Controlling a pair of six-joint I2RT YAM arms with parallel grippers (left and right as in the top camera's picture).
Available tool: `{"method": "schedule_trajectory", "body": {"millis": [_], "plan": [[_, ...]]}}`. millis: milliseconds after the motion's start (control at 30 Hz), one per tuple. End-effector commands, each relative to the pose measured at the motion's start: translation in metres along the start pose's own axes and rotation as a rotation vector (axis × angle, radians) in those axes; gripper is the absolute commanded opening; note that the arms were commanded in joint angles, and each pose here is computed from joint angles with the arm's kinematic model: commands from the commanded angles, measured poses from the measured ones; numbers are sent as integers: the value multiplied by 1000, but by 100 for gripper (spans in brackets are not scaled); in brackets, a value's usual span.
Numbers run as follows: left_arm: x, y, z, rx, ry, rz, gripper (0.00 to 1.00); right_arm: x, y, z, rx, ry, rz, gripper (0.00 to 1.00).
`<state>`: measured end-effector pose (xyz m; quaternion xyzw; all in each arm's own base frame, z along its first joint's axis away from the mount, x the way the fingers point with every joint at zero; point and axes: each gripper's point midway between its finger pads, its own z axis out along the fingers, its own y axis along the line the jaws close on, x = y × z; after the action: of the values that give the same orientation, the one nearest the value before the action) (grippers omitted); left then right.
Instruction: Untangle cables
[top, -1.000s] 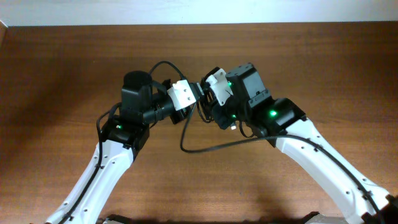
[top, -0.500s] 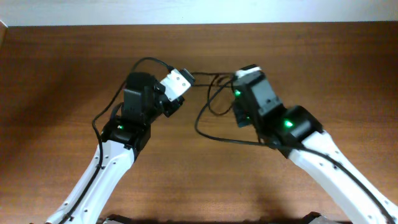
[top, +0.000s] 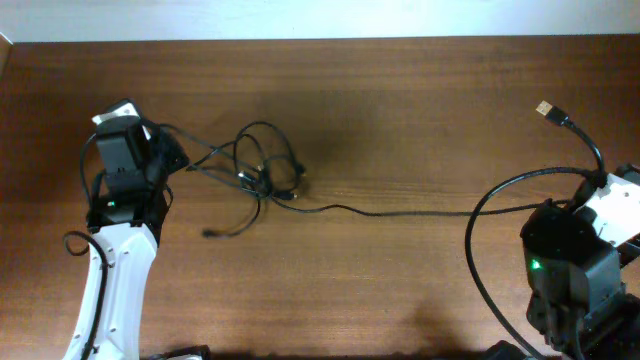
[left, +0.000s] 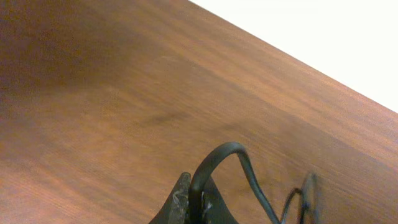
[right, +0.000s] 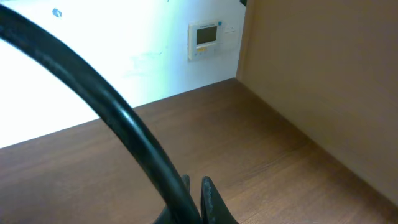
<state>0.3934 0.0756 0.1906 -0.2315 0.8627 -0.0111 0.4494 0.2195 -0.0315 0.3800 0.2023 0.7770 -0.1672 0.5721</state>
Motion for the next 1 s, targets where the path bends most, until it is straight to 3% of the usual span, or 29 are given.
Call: {"method": "schedule_trajectory", "body": {"millis": [0, 33, 67, 100, 133, 167, 200, 233, 267, 333, 367, 433, 500, 567, 600, 667, 733, 900, 967], "plan": [[1, -93, -28, 564, 23, 144, 0, 22, 41, 9, -121, 119, -50, 4], [1, -137, -59, 835, -29, 282, 0, 38, 71, 12, -220, 192, -150, 4], [5, -160, -75, 939, -69, 372, 0, 60, 110, 10, -390, 274, -299, 4], [15, -179, -84, 991, -103, 485, 0, 98, 163, -7, -695, 385, -533, 4], [28, -195, -97, 1071, -110, 558, 29, 118, 180, -11, -784, 446, -606, 24], [36, -205, -105, 1114, -102, 577, 35, 132, 188, -6, -784, 492, -635, 33], [47, -216, -116, 1175, -80, 592, 29, 137, 193, -2, -779, 506, -645, 50], [53, -221, -125, 1230, -66, 600, 53, 136, 195, -1, -782, 498, -640, 64], [53, -222, -122, 1206, -70, 602, 65, 132, 198, -1, -788, 483, -630, 72], [45, -206, -88, 980, -71, 581, 59, 134, 210, -11, -891, 471, -654, 75], [46, -171, -52, 701, -23, 562, 59, 139, 215, -9, -899, 485, -674, 76], [50, -166, -49, 677, 0, 560, 64, 162, 228, -8, -947, 554, -723, 78], [50, -166, -48, 674, 2, 560, 50, 206, 247, -2, -992, 701, -761, 78], [50, -157, -42, 612, 12, 558, 50, 241, 265, -13, -1147, 807, -814, 78], [53, -155, -42, 610, 25, 558, 50, 255, 267, -9, -1139, 853, -824, 78], [63, -151, -41, 601, 71, 556, 45, 270, 270, 18, -963, 890, -763, 78], [65, -148, -40, 589, 85, 556, 42, 269, 291, 51, -846, 803, -672, 79], [68, -145, -39, 576, 100, 557, 42, 330, 298, 82, -719, 899, -660, 78], [69, -144, -39, 575, 103, 556, 42, 330, 296, 88, -694, 909, -630, 66]]}}
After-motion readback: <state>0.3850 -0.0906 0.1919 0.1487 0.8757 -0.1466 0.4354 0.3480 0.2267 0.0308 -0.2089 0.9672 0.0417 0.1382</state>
